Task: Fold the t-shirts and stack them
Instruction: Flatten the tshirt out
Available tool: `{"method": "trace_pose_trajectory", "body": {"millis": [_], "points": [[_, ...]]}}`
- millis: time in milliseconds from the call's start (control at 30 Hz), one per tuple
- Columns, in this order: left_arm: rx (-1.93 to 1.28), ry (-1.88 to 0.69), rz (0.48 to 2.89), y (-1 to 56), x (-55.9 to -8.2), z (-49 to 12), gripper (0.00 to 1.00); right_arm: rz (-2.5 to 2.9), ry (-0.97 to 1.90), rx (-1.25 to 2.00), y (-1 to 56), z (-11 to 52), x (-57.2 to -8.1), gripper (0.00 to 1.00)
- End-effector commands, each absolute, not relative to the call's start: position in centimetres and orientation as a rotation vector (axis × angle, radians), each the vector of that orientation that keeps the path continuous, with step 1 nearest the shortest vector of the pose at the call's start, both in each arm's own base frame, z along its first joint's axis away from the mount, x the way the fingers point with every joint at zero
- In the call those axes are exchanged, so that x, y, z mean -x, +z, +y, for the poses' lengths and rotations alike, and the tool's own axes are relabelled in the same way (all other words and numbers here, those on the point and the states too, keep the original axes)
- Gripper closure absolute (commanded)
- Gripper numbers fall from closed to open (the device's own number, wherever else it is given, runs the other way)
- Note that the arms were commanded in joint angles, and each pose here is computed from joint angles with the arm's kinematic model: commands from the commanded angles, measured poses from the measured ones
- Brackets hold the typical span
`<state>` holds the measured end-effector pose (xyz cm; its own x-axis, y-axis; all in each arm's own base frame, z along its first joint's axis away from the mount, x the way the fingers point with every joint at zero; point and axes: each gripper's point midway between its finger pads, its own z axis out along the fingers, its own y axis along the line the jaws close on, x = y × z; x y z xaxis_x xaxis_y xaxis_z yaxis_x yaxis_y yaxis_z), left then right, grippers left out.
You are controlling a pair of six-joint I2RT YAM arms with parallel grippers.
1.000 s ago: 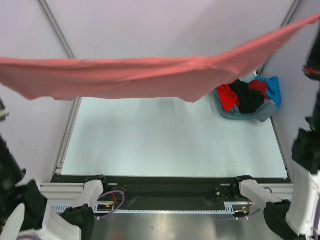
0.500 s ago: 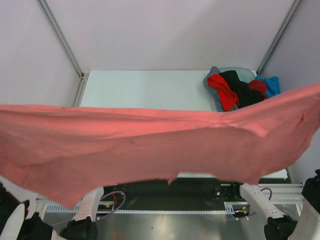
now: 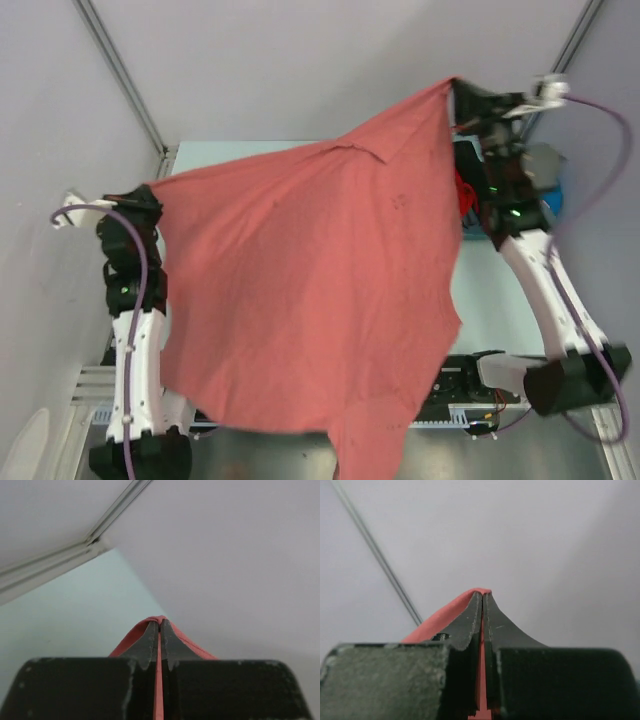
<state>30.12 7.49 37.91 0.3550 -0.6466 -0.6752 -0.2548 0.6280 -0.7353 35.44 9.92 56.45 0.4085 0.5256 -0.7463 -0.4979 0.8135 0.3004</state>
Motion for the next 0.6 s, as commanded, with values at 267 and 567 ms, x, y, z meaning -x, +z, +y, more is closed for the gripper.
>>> {"method": "trace_pose_trajectory", "body": {"millis": [267, 567], "points": [[1.013, -0.279, 1.457, 22.4, -47.4, 10.8, 1.00, 1.231, 0.605, -0.103, 38.5, 14.7, -54.8, 1.00], [1.063, -0.351, 1.621, 17.9, -56.8, 12.9, 1.00, 1.486, 0.630, -0.111, 32.1, 17.6, -62.6, 1.00]]}}
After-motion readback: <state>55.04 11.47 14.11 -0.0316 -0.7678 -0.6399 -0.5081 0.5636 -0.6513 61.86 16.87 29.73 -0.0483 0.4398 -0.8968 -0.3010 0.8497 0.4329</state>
